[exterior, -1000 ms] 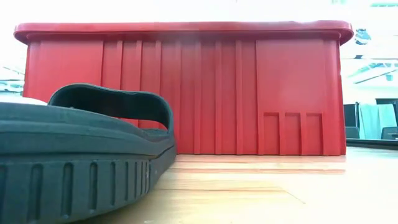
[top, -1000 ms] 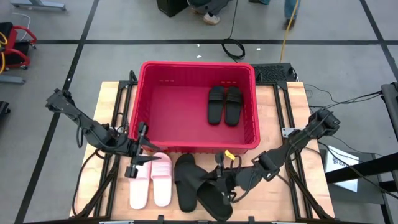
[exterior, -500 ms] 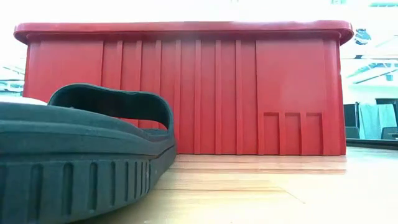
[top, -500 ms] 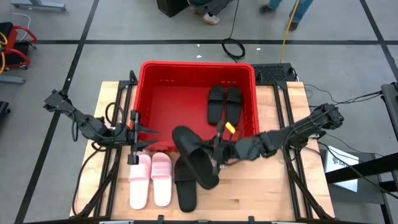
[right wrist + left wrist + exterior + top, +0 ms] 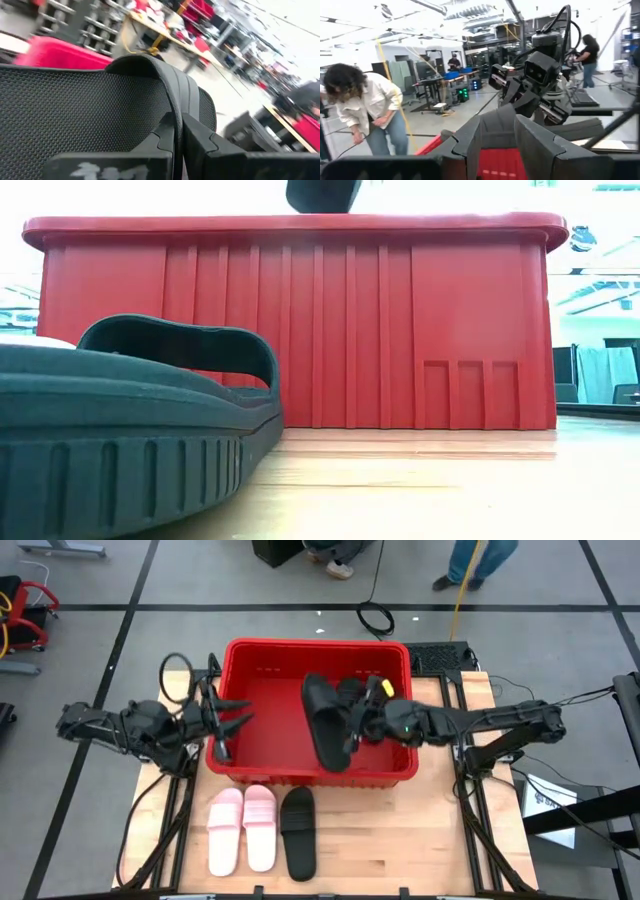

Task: Pick and place slides into bin
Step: Put the right black slide into the red bin

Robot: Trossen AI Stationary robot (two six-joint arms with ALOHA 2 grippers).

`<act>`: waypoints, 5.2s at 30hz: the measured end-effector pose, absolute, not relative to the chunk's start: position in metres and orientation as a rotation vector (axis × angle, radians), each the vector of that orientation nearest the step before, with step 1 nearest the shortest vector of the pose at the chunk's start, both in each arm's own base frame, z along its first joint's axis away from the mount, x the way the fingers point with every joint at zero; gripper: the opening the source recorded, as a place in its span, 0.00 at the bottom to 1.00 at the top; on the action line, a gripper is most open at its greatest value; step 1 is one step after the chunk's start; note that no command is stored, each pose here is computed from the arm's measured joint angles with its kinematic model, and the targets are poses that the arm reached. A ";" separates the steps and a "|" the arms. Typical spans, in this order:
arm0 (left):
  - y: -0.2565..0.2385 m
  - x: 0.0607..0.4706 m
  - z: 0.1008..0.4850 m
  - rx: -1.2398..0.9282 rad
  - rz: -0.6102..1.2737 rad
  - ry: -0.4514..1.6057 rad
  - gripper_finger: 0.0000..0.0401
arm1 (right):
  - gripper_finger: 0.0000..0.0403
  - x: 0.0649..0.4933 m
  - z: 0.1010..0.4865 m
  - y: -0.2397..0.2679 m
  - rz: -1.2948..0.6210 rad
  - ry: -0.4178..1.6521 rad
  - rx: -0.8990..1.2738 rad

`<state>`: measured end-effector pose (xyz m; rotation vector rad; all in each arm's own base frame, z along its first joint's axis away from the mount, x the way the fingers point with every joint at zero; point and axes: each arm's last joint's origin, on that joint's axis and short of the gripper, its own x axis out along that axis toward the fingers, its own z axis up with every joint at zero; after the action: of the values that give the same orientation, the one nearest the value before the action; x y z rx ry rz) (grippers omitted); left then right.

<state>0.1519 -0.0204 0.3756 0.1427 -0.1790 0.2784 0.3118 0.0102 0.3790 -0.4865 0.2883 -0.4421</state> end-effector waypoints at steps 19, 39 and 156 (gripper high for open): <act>0.066 0.139 0.376 0.064 0.424 -0.205 0.32 | 0.02 0.330 0.329 -0.106 -0.559 0.550 -0.439; 0.090 0.149 0.369 0.056 0.427 -0.177 0.32 | 0.02 0.374 0.246 -0.133 -0.594 0.793 -0.571; 0.089 0.151 0.365 0.012 0.377 -0.135 0.32 | 0.35 0.389 0.175 -0.170 -0.484 0.853 -0.438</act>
<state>0.1506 0.0890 0.3646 0.0119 -0.1350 0.3773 0.3885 -0.1697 0.1753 -0.4382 0.8532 -0.4836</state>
